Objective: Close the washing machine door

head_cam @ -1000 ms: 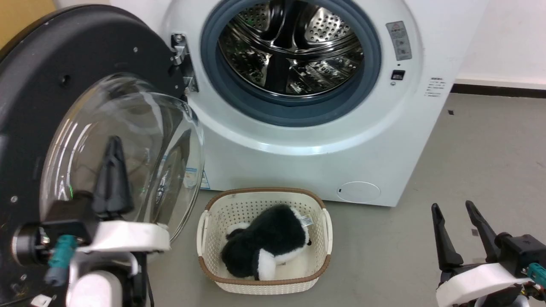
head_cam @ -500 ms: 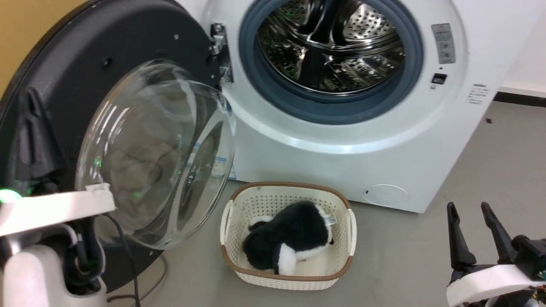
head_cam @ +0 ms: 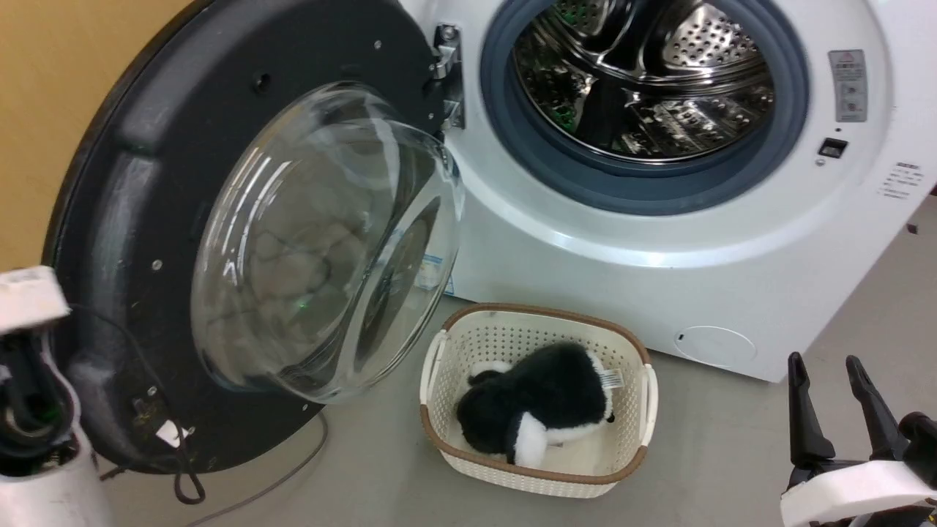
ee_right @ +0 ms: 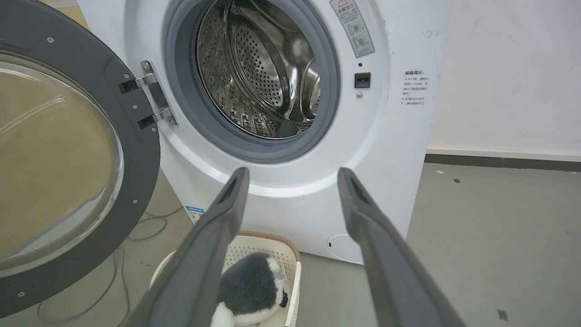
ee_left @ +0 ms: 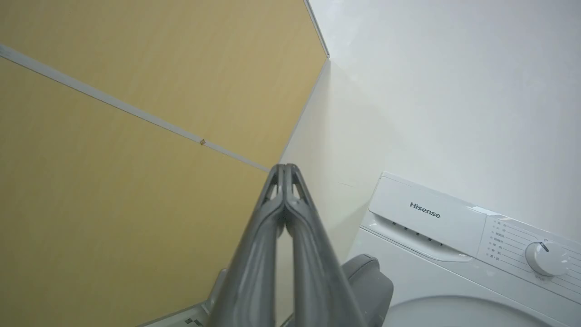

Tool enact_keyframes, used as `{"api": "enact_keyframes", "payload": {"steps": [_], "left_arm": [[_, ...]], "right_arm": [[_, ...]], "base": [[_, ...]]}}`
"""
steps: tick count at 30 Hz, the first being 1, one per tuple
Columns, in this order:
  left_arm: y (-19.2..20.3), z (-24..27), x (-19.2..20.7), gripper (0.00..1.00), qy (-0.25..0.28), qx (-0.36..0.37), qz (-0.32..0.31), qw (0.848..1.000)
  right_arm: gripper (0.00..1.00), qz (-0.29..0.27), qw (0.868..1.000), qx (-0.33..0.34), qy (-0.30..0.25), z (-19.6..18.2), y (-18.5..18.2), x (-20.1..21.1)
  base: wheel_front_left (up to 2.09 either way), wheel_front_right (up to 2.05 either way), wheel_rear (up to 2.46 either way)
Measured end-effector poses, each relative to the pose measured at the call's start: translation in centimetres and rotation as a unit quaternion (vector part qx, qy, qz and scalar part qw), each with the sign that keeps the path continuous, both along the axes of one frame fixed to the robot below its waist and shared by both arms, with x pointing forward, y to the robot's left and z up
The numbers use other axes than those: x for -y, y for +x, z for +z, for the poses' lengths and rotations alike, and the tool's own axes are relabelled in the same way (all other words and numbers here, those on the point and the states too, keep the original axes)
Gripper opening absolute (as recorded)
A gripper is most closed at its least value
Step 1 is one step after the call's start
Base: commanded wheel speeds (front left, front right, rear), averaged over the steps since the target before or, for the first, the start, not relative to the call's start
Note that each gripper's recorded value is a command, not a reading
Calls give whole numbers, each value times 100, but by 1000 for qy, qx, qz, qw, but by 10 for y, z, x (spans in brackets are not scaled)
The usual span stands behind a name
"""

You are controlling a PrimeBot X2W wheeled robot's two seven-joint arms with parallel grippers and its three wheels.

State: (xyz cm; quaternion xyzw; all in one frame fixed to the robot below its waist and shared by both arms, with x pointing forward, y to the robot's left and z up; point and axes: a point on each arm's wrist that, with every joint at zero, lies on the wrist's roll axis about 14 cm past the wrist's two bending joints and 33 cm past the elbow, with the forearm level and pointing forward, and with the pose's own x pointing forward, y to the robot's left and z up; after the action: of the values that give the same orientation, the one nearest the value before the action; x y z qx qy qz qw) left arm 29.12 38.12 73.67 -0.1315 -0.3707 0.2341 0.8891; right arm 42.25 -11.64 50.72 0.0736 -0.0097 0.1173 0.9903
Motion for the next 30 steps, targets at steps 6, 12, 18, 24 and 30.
{"api": "enact_keyframes", "payload": {"steps": [6,12,18,24,30], "left_arm": [[-13,-13,-36,0,-78,2,11,997],[-13,-44,-55,0,-175,-14,-33,984],[-11,-70,-59,0,-239,-31,-83,967],[-9,-111,-49,0,-296,-72,-145,941],[-9,-148,-30,0,-345,-105,-191,913]], "right_arm": [[100,9,1000,-6,10,-5,5,-8],[100,13,1000,-8,18,-9,10,-13],[100,16,999,-9,26,-12,14,-18],[100,17,999,-4,34,-11,19,-21],[100,15,999,-5,46,-12,23,-22]], "base": [[0,0,0],[0,0,0],[0,0,0],[0,0,0],[0,0,0]]}}
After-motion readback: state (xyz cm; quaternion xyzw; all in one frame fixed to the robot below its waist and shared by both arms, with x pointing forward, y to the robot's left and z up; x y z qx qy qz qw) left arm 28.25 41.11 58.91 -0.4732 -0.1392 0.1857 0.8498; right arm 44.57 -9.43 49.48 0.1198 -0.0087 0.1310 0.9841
